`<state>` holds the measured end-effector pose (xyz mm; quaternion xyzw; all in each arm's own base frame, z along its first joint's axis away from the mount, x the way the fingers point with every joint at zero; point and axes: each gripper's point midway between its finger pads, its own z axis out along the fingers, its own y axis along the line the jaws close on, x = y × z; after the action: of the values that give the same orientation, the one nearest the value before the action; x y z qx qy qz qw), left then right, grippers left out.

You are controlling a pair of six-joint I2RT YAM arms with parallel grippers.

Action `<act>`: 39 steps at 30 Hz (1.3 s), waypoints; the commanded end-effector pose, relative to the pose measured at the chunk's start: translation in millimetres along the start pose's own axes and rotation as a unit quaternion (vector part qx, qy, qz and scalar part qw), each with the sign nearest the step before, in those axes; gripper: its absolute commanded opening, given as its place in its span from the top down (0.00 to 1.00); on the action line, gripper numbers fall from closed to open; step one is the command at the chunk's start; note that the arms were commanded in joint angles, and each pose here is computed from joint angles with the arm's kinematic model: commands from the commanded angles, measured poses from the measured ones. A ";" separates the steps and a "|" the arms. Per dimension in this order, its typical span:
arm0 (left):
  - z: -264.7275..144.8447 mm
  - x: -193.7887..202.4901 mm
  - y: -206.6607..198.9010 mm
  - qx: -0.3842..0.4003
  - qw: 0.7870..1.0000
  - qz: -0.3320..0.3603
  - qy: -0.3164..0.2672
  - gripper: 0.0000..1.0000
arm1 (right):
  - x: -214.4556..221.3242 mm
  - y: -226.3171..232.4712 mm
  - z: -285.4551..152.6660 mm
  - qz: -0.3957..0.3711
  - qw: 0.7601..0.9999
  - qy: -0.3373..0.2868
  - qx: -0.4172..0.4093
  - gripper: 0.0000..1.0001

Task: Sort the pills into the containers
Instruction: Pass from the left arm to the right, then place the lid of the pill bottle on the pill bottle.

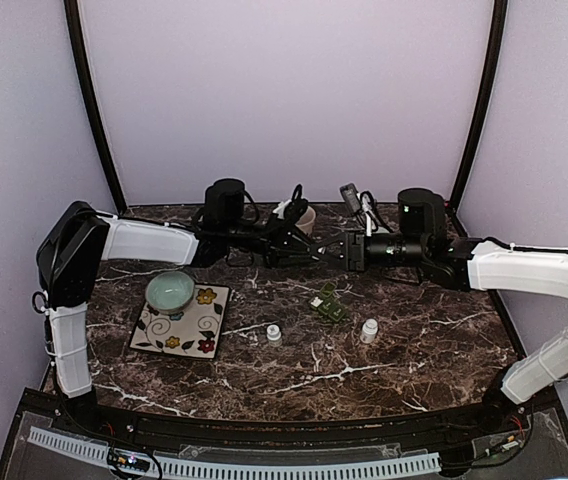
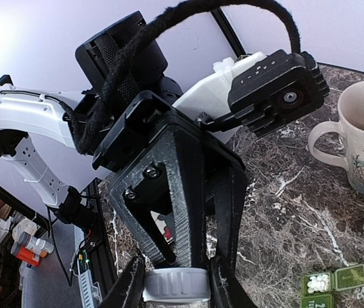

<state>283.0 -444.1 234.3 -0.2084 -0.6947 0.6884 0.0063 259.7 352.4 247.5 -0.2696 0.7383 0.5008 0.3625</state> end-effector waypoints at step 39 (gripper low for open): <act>-54.2 -8.4 39.6 -0.174 0.977 0.041 -0.117 0.69 | 20.9 -14.9 -47.7 -0.012 0.987 0.080 0.138 0.95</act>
<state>320.7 -408.8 204.0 -0.1351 -0.7628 0.6252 -0.0949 247.0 319.6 235.5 -0.2649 0.7924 0.4257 0.3474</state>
